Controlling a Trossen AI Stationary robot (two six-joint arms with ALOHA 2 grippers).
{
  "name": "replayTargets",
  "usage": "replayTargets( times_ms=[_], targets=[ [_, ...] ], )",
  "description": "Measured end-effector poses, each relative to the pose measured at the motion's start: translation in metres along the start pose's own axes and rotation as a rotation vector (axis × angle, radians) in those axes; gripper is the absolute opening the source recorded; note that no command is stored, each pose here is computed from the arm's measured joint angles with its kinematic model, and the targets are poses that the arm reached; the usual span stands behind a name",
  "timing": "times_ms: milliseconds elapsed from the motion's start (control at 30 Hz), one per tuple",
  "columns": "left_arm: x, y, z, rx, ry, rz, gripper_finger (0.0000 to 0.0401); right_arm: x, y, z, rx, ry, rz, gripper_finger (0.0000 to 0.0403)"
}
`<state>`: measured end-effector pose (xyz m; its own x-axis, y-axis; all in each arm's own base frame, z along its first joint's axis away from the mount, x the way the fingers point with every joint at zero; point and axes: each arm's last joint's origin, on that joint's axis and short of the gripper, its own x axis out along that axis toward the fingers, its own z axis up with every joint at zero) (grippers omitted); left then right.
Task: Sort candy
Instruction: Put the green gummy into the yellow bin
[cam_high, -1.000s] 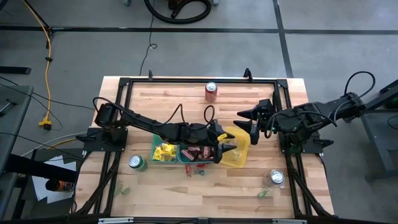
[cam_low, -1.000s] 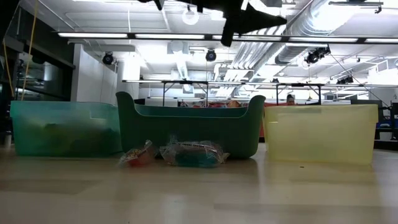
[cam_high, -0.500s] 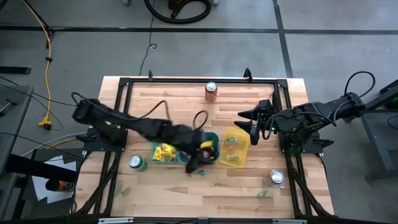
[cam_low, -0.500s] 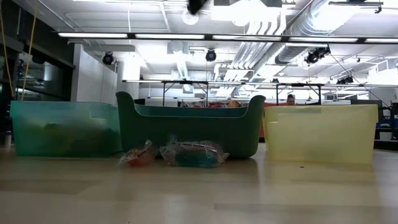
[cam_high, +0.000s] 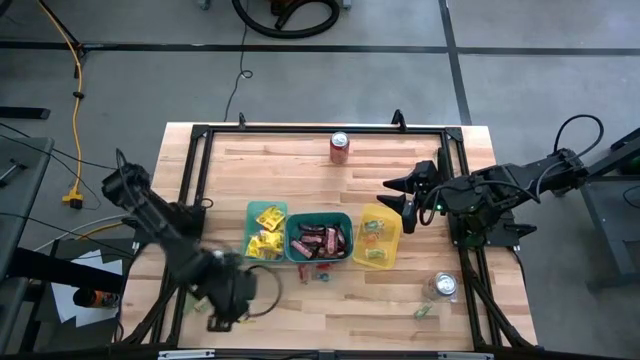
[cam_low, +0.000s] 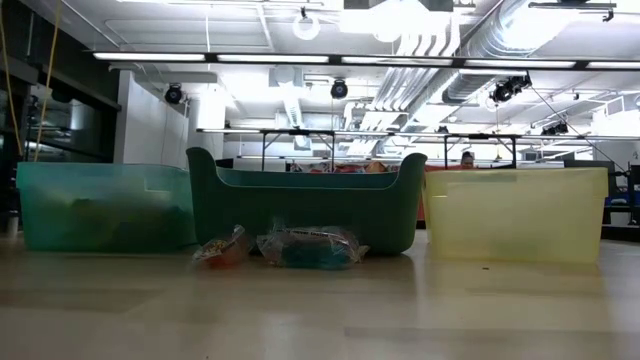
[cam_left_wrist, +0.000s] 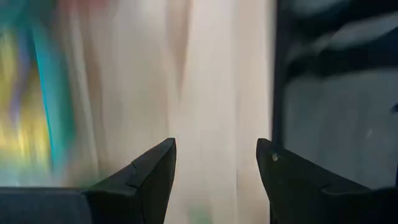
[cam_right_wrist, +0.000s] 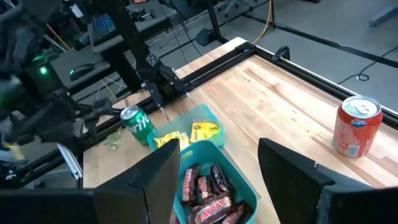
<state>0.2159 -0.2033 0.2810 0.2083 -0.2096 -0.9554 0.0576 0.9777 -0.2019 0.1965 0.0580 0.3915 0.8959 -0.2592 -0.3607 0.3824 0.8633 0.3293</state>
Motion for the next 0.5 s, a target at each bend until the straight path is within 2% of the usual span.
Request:
replayTargets(
  times_ms=[100, 233, 333, 500],
  targets=[
    [0.011, -0.010, -0.027, -0.175, 0.185, 0.090, 0.0211, 0.000, 0.000, 0.000, -0.003, 0.004, -0.003, 0.0213],
    [0.038, -0.019, -0.050, -0.409, 0.355, 0.118, 0.0211, 0.000, -0.001, -0.001, -0.006, 0.008, -0.006, 0.0213],
    [0.060, -0.024, -0.064, -0.484, 0.428, 0.142, 0.0211, 0.000, -0.001, -0.001, -0.006, 0.008, -0.006, 0.0213],
    [0.085, -0.029, -0.077, -0.534, 0.445, 0.204, 0.0211, 0.000, -0.001, -0.001, -0.005, 0.008, -0.006, 0.0213]
  ],
)
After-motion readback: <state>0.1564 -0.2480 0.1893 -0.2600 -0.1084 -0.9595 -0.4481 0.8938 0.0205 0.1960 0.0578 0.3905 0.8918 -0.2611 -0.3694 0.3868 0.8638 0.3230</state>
